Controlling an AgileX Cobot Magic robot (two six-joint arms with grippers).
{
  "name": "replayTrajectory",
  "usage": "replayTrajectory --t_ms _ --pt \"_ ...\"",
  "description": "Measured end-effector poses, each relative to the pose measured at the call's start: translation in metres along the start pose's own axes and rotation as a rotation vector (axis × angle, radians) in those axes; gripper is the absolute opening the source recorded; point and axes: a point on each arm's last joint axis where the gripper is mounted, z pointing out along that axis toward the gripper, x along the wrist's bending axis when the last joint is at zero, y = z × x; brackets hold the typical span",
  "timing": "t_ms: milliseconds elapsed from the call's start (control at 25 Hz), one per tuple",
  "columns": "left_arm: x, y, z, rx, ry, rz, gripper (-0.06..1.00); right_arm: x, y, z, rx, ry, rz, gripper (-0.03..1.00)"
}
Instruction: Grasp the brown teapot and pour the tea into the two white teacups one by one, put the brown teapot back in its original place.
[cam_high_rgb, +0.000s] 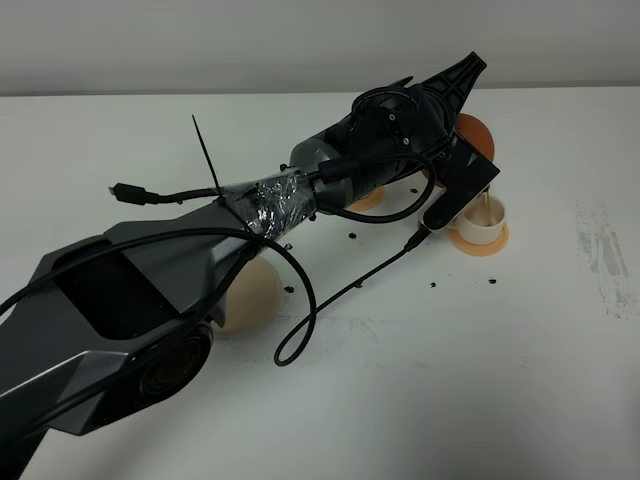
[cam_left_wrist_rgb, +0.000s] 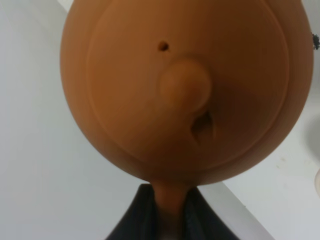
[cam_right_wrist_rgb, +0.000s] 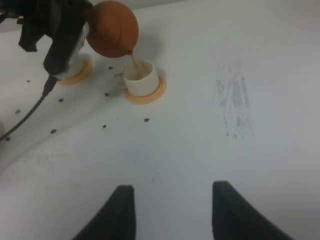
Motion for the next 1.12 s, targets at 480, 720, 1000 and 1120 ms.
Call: replayTrajectory --t_ms 480,720,1000,1120 --pt "0.001 -0.001 0.000 0.018 0.009 0.120 0.12 0.000 0.000 0.000 0.000 0.000 0.000 0.38" --pt "0.000 0.002 0.002 0.020 0.017 0.140 0.12 0.000 0.000 0.000 0.000 0.000 0.000 0.38" --pt "0.001 0.010 0.002 0.025 0.030 0.181 0.12 0.000 0.000 0.000 0.000 0.000 0.000 0.38" --pt "0.002 0.010 0.002 0.033 0.038 0.197 0.12 0.000 0.000 0.000 0.000 0.000 0.000 0.38"
